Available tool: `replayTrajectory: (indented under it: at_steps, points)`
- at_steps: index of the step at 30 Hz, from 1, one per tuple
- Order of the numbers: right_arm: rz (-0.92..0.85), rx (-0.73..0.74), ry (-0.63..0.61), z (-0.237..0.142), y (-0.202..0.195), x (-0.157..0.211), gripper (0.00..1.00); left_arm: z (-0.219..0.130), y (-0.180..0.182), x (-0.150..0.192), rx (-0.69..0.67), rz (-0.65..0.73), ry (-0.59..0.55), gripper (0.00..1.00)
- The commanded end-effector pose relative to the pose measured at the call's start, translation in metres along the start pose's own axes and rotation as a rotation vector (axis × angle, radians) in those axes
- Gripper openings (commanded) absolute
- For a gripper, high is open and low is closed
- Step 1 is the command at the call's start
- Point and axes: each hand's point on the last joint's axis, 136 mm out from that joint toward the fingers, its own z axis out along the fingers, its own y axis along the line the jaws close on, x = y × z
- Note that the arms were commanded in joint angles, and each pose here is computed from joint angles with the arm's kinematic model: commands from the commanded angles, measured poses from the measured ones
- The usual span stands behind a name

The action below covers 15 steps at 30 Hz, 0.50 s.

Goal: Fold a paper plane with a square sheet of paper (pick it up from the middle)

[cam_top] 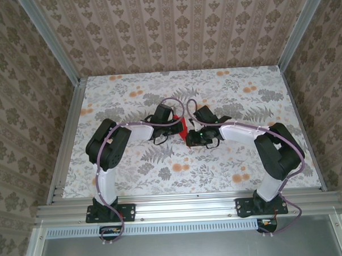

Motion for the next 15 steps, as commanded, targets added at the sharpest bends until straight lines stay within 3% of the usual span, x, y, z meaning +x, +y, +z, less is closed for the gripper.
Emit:
replayTrajectory:
  at_steps: [1,15]
  points:
    - [-0.033,0.05,0.011,0.007,-0.004,-0.007,0.29,0.009,0.031,0.027,-0.113,-0.017,0.087,0.14]
    - [0.035,-0.025,0.031,0.029,-0.005,-0.016,0.26,0.006,0.026,0.024,-0.102,-0.01,0.084,0.15]
